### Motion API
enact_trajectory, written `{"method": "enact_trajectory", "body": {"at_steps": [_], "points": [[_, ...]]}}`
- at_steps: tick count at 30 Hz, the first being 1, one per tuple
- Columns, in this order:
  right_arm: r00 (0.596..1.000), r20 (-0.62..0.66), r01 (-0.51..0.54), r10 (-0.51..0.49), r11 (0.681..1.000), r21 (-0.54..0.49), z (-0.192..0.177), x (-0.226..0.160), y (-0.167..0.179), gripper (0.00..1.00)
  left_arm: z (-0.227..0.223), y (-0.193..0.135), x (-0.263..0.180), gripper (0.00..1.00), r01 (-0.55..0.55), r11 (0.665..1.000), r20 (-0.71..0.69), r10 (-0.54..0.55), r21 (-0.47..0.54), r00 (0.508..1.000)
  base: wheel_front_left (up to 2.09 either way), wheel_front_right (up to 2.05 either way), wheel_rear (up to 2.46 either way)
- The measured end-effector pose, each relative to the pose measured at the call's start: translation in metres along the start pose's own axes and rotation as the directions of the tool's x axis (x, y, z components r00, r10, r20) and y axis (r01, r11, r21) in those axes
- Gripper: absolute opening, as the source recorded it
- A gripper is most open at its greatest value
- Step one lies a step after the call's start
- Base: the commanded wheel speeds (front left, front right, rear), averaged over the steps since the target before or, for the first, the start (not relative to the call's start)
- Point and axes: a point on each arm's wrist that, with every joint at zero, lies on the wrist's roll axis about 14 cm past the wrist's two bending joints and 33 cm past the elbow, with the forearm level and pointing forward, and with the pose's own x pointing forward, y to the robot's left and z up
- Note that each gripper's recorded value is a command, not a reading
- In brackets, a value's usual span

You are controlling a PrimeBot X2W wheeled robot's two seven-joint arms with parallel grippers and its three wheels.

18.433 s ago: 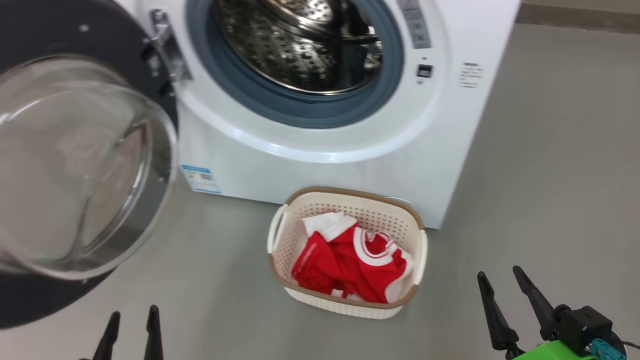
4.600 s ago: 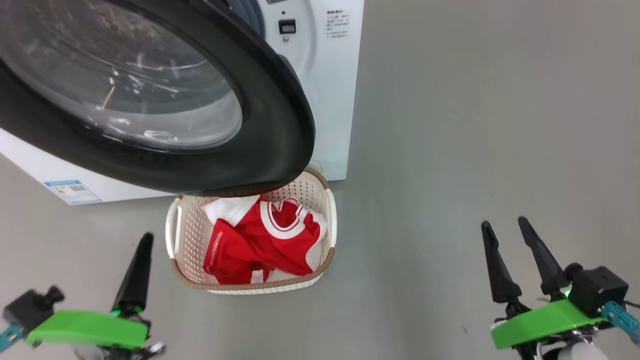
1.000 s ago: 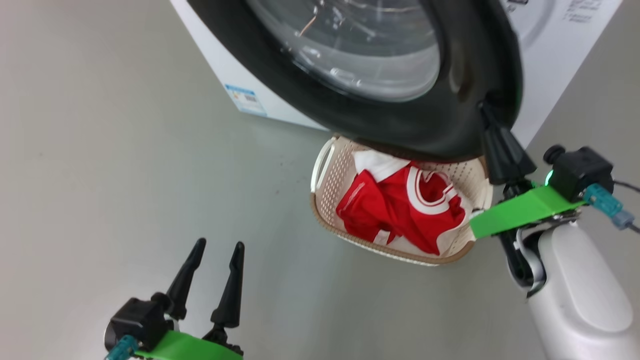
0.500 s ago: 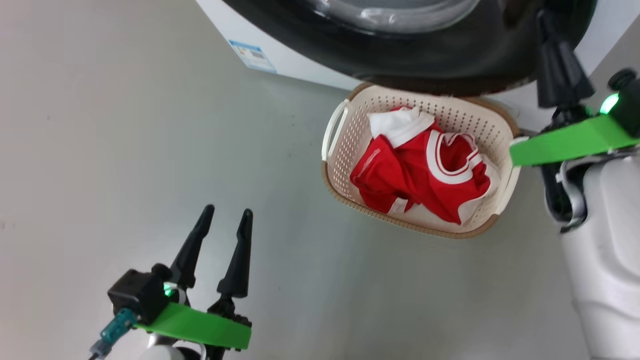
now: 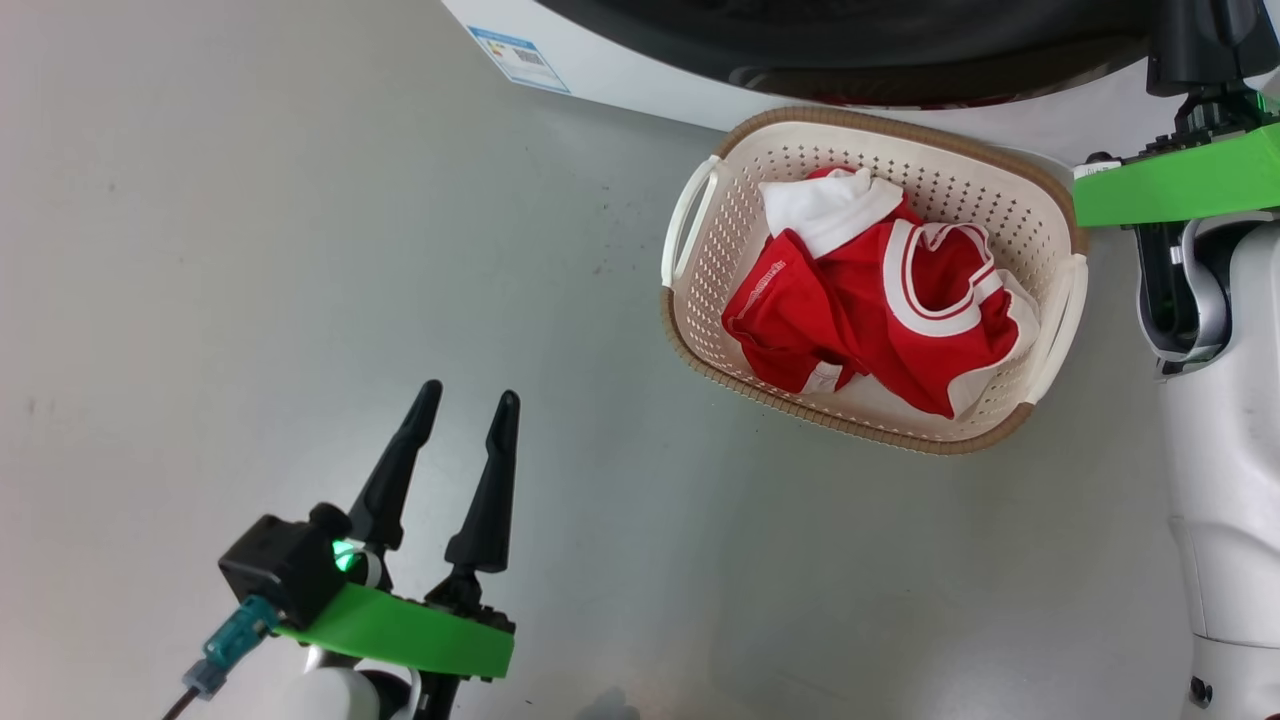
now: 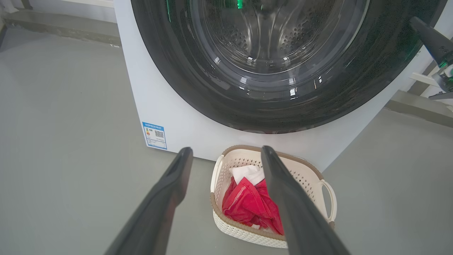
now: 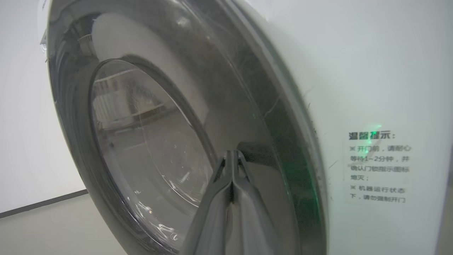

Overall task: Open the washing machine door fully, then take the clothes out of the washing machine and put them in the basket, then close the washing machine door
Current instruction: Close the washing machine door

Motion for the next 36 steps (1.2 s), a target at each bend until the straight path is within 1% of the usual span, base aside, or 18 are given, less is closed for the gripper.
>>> {"method": "enact_trajectory", "body": {"at_steps": [6,12,18,20,22,23,24,26,27,30,36], "points": [[1.000,0.008,0.002,-0.002,1.000,0.007,0.002,0.001,0.001,0.00,0.001,-0.002,0.001,1.00,0.005,1.000,0.002,-0.005,-0.002,1.000,0.00,0.00,0.00],[1.000,0.017,-0.012,0.012,1.000,-0.014,0.015,-0.002,0.008,0.00,0.008,-0.005,0.000,1.00,0.015,1.000,0.027,-0.015,-0.013,1.000,0.00,0.00,0.00],[0.998,-0.057,-0.022,0.020,0.999,-0.033,0.004,-0.029,0.014,0.00,0.014,-0.006,-0.004,1.00,0.022,1.000,0.046,-0.021,-0.016,0.999,0.00,0.00,0.00],[0.997,-0.079,-0.020,0.018,0.999,-0.029,0.001,-0.040,0.015,0.08,0.014,-0.006,-0.006,1.00,0.022,1.000,0.046,-0.021,-0.018,0.999,0.00,0.00,0.00],[0.995,-0.101,-0.015,0.012,1.000,-0.027,-0.001,-0.051,0.015,0.20,0.013,-0.006,-0.009,1.00,0.023,1.000,0.044,-0.022,-0.018,0.999,0.00,0.00,0.00],[0.994,-0.111,-0.012,0.009,1.000,-0.028,-0.002,-0.056,0.015,0.35,0.012,-0.006,-0.011,1.00,0.023,1.000,0.041,-0.022,-0.022,0.999,0.00,0.00,0.00],[0.993,-0.122,-0.010,0.006,1.000,-0.030,-0.003,-0.062,0.015,0.47,0.011,-0.006,-0.013,1.00,0.024,1.000,0.039,-0.023,-0.020,0.999,0.00,0.00,0.00],[0.990,-0.144,-0.006,0.001,0.999,-0.035,-0.004,-0.074,0.016,0.98,0.011,-0.007,-0.016,1.00,0.027,0.999,0.039,-0.026,-0.025,0.999,0.00,0.00,0.00],[0.988,-0.157,-0.004,-0.002,0.999,-0.038,-0.006,-0.081,0.016,1.00,0.010,-0.009,-0.017,1.00,0.032,0.999,0.039,-0.031,-0.030,0.999,0.00,0.00,0.00],[0.982,-0.186,0.012,-0.020,0.999,-0.040,-0.007,-0.100,0.015,1.00,0.008,-0.013,-0.022,1.00,0.048,0.998,0.032,-0.047,-0.048,0.998,0.00,0.00,0.00],[0.976,-0.212,0.042,-0.054,0.997,-0.062,0.000,-0.131,0.010,1.00,0.007,-0.017,-0.028,1.00,0.080,0.996,0.030,-0.079,-0.050,0.996,0.00,0.00,0.00]]}}
